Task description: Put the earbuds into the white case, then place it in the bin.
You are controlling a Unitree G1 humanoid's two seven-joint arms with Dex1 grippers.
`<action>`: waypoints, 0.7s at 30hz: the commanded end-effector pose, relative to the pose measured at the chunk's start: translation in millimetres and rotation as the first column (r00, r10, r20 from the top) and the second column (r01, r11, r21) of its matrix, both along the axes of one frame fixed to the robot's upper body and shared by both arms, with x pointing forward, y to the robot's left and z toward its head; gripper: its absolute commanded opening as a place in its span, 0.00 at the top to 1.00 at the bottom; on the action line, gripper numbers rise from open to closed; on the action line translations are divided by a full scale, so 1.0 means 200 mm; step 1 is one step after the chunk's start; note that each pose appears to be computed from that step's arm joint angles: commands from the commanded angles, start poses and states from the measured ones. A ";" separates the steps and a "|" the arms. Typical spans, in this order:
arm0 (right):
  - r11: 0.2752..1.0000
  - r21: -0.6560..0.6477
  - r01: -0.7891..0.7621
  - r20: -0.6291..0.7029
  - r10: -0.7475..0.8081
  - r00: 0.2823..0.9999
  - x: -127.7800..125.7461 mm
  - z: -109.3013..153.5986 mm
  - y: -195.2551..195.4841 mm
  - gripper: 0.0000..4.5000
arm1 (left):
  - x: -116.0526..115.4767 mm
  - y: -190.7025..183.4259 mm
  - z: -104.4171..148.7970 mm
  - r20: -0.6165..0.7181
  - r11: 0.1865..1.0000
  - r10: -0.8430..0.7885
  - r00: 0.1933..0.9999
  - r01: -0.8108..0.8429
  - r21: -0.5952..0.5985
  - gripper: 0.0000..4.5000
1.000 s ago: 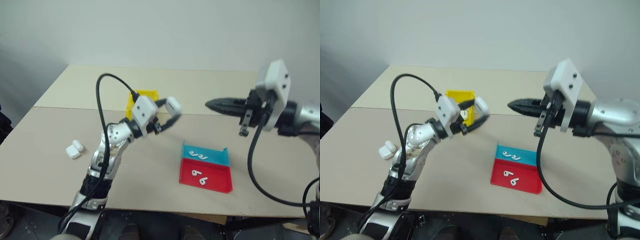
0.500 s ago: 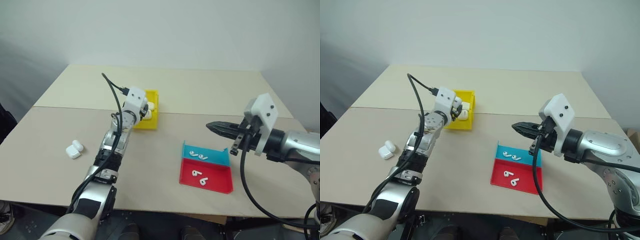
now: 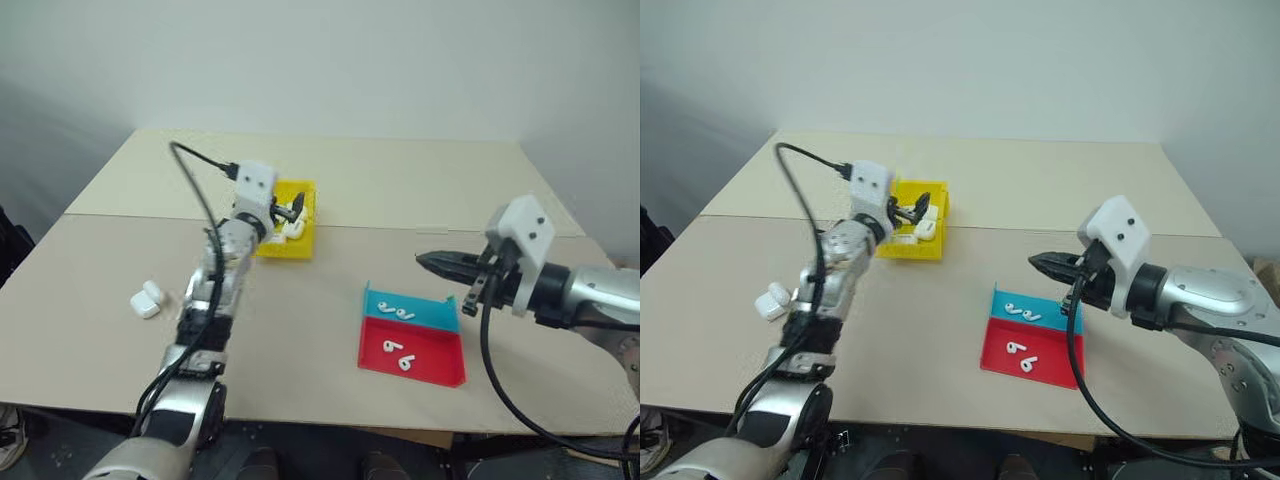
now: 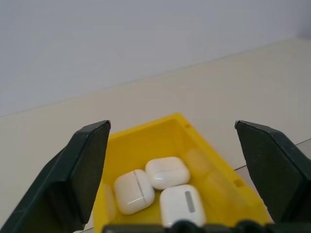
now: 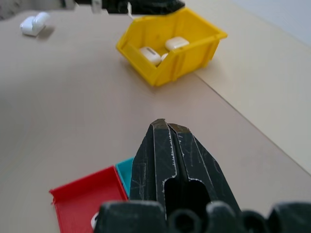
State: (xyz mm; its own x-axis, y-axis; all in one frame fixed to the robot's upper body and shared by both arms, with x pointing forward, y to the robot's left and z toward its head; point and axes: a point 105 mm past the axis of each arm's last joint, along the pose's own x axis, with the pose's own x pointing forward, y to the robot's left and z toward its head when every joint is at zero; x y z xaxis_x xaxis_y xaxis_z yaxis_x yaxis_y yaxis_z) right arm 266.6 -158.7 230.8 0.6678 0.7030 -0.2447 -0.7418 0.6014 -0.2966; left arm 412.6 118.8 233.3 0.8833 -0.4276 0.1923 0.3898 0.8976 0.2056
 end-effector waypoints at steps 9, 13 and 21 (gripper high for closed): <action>0.962 -0.222 -0.161 -0.082 0.146 0.986 -0.17 -0.08 -0.33 1.00 | -0.64 0.32 -0.13 -0.137 0.912 -0.354 0.925 0.374 0.167 0.01; 0.949 -0.294 -0.111 -0.106 0.083 0.991 -0.16 -0.11 -0.46 1.00 | -0.80 0.44 -0.16 -0.240 0.868 -0.391 0.889 0.442 0.224 0.01; 0.945 -0.293 -0.147 -0.156 0.105 0.982 -0.20 -0.12 -0.53 1.00 | -0.96 0.54 -0.11 -0.287 0.866 -0.350 0.892 0.425 0.263 0.01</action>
State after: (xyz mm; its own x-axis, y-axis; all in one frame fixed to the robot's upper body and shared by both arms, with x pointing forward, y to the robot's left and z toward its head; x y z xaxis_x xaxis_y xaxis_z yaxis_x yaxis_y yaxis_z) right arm 227.9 -263.6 193.3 0.5118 0.6577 -0.5527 -0.8578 0.4270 -0.2862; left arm 224.3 231.0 200.0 0.6372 -0.7436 -0.2026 0.7656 0.5803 0.2778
